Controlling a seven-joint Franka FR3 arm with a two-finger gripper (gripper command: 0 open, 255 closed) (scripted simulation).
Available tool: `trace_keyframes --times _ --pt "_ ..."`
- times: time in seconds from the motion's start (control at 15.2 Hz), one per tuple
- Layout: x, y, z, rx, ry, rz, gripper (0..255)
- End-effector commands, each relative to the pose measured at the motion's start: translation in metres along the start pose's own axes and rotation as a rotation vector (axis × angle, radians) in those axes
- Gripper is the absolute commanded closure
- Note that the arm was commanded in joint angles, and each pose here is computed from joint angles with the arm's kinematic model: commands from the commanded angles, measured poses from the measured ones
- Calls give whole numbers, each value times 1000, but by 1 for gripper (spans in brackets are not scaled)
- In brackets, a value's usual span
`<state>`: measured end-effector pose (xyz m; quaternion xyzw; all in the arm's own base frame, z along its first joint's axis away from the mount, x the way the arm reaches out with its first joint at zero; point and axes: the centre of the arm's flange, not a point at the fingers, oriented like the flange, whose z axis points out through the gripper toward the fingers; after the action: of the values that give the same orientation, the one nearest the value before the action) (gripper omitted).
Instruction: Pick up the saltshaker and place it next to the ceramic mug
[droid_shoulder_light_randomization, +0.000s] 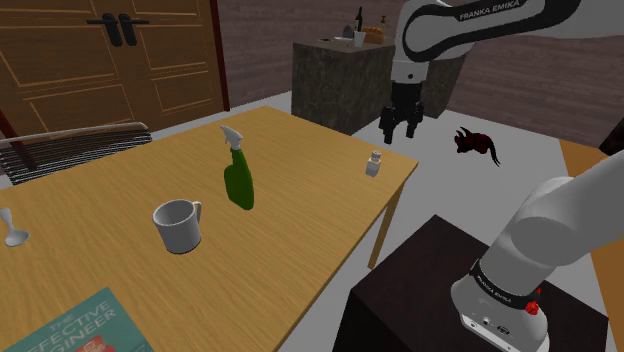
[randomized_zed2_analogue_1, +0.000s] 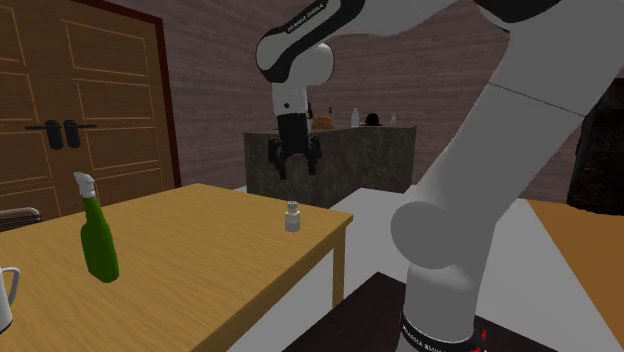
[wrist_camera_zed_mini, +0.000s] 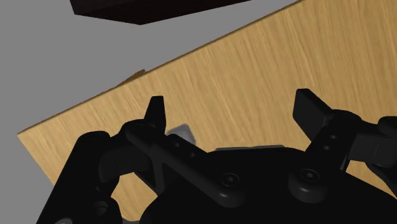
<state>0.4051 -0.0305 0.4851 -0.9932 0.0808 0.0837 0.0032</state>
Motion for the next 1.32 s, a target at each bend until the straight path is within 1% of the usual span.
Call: trace_keyframes --times 0.0,0.79,1.25 --pt "25 3 13 -10 -15 9 0" --pt "170 34 94 -66 -104 65 0" --pt "170 37 127 -67 -106 66 0"
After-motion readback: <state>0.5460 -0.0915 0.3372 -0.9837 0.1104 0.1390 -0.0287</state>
